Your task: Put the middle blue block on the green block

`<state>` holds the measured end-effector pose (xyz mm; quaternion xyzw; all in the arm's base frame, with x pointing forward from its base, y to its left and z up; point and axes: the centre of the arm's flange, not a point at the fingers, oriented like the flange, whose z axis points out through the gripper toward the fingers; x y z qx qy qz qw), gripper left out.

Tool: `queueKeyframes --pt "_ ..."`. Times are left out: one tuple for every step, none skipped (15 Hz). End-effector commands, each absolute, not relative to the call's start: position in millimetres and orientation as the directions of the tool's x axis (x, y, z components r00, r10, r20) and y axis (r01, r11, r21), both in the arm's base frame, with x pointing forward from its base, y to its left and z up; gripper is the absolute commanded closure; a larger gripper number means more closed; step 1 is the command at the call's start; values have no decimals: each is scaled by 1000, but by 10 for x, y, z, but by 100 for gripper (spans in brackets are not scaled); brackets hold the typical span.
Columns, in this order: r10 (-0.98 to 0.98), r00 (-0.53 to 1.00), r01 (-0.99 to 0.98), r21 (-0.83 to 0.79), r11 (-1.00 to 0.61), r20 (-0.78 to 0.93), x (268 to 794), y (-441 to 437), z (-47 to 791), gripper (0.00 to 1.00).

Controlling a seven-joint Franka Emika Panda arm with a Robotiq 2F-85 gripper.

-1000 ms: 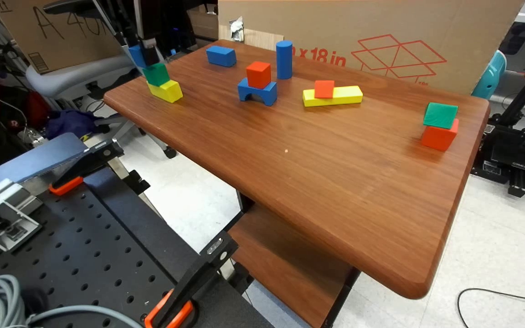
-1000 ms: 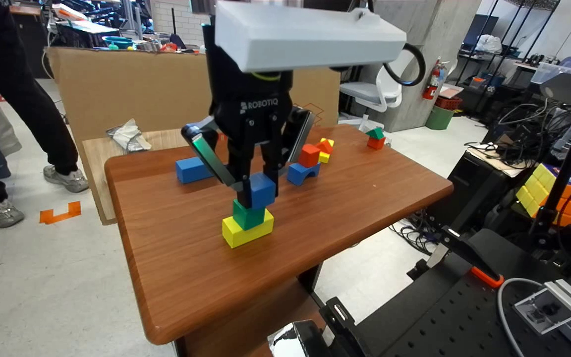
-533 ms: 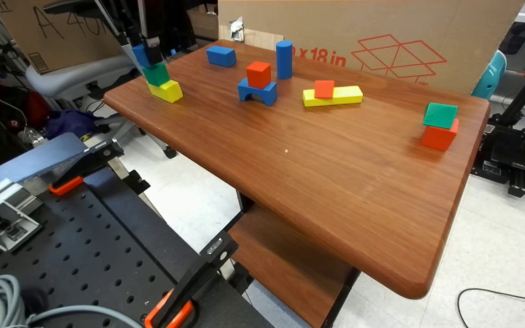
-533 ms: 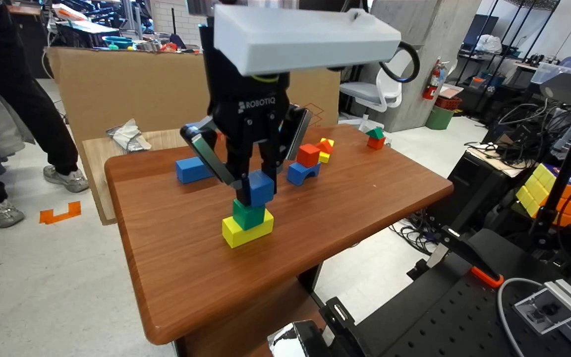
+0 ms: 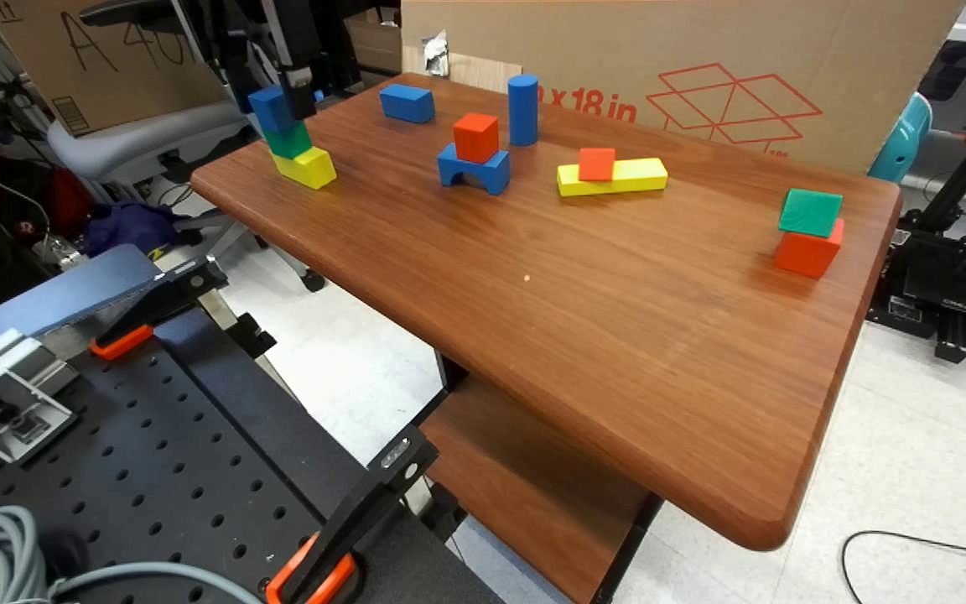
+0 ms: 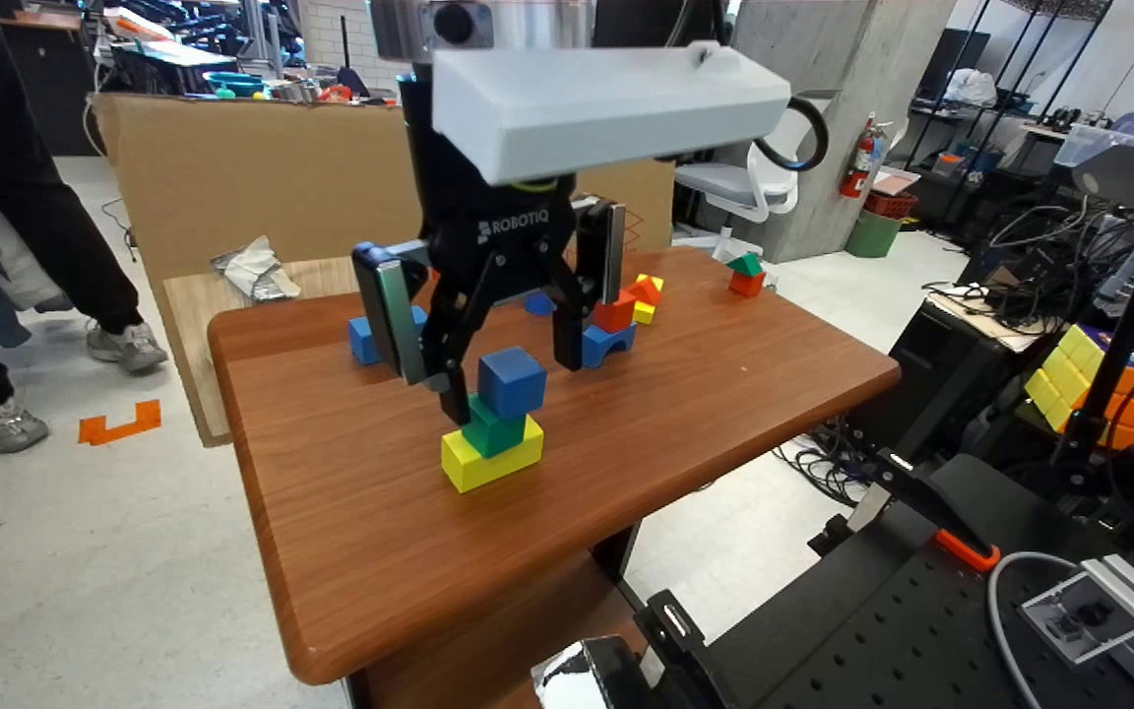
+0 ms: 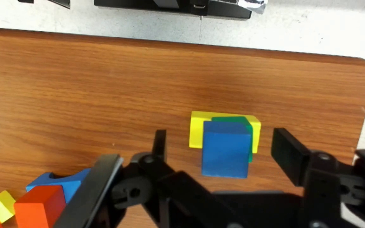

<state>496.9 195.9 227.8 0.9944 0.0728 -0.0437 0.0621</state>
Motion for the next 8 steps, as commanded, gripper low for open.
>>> queueKeyframes --pt "125 990 132 119 -984 -65 4967 1979 2418 0" --pt "113 991 120 116 -986 -68 4958 1979 2505 0" --pt "104 992 110 103 -989 -66 4942 1970 2617 0" --pt "92 993 98 87 -991 -70 4926 1956 2752 0" --pt "78 994 83 71 -994 -72 4914 1935 2894 0" --pt "52 997 55 53 -997 -57 4911 1897 3052 0" --pt "22 998 25 44 -999 -61 4916 1860 3196 0" --pt "-19 996 -16 32 -999 -83 4933 1818 3334 0"
